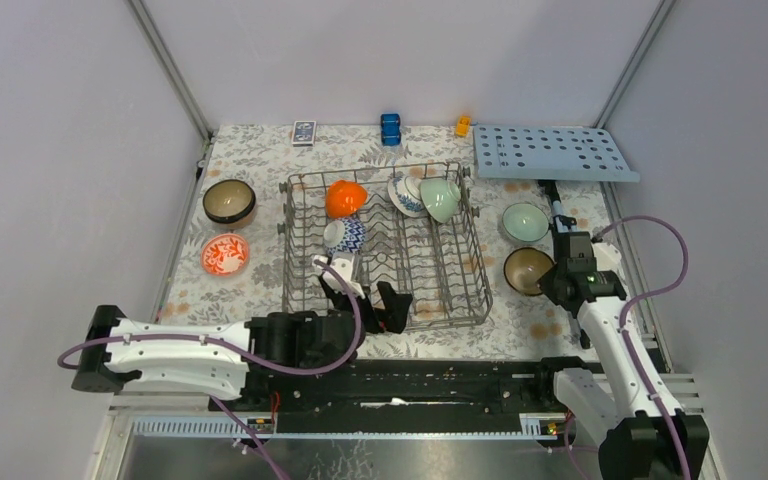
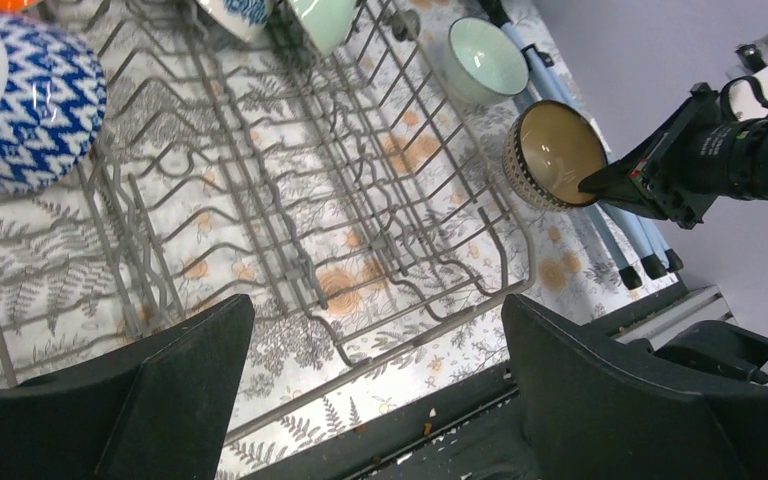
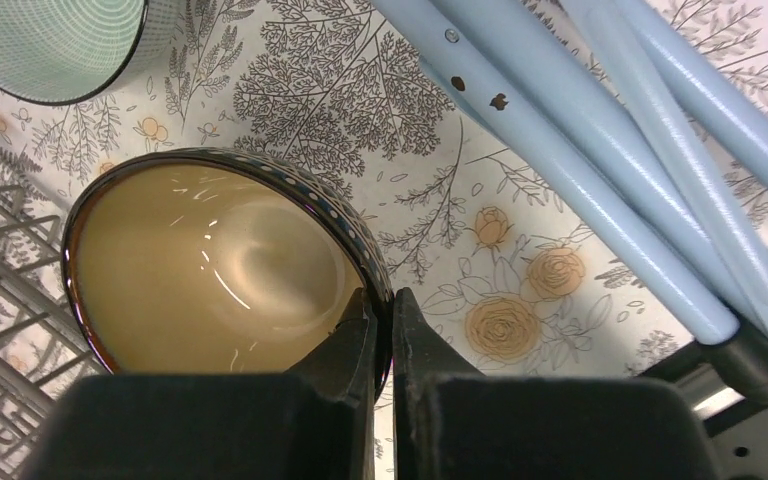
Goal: Unload the bowls from the dish rack
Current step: Place the bowl at the center of the board.
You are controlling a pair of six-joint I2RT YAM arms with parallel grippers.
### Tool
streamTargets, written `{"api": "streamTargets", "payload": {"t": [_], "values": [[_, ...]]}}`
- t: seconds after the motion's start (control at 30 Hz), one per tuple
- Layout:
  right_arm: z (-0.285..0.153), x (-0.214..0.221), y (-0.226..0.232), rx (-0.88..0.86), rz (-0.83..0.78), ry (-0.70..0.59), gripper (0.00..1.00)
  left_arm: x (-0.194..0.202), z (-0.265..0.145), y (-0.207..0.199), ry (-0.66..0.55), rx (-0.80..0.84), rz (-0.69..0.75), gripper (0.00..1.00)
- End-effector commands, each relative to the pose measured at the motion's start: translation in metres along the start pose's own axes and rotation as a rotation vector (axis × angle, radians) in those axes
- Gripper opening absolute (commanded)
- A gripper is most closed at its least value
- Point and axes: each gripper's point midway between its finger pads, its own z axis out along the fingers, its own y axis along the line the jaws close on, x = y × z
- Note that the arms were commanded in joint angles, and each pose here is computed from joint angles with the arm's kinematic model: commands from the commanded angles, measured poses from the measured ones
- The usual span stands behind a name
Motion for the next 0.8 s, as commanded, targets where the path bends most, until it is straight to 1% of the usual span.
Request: {"api": "streamTargets", "payload": {"t": [0.0, 0.23, 0.33, 0.47, 0.77], "values": [[0.007, -0.015, 0.025, -0.078, 0.164, -0.048, 0.0, 0.01, 0.002, 0.009, 0.03, -0.061, -0.071, 0.99], [0.023, -0.006, 0.017, -0.01, 0.227, -0.027, 0.0, 0.023, 0.007, 0.009, 0.057, -0.08, -0.06, 0.99], [0.027, -0.004, 0.018, -0.009, 0.243, -0.023, 0.0, 0.025, 0.008, 0.007, 0.064, -0.083, -0.05, 0.99], [0.033, -0.004, 0.022, -0.014, 0.252, -0.022, 0.0, 0.029, 0.009, 0.007, 0.076, -0.089, -0.043, 0.99], [0.047, 0.008, 0.022, 0.012, 0.24, 0.025, 0.0, 0.032, 0.01, 0.009, 0.085, -0.106, -0.033, 0.99]]}}
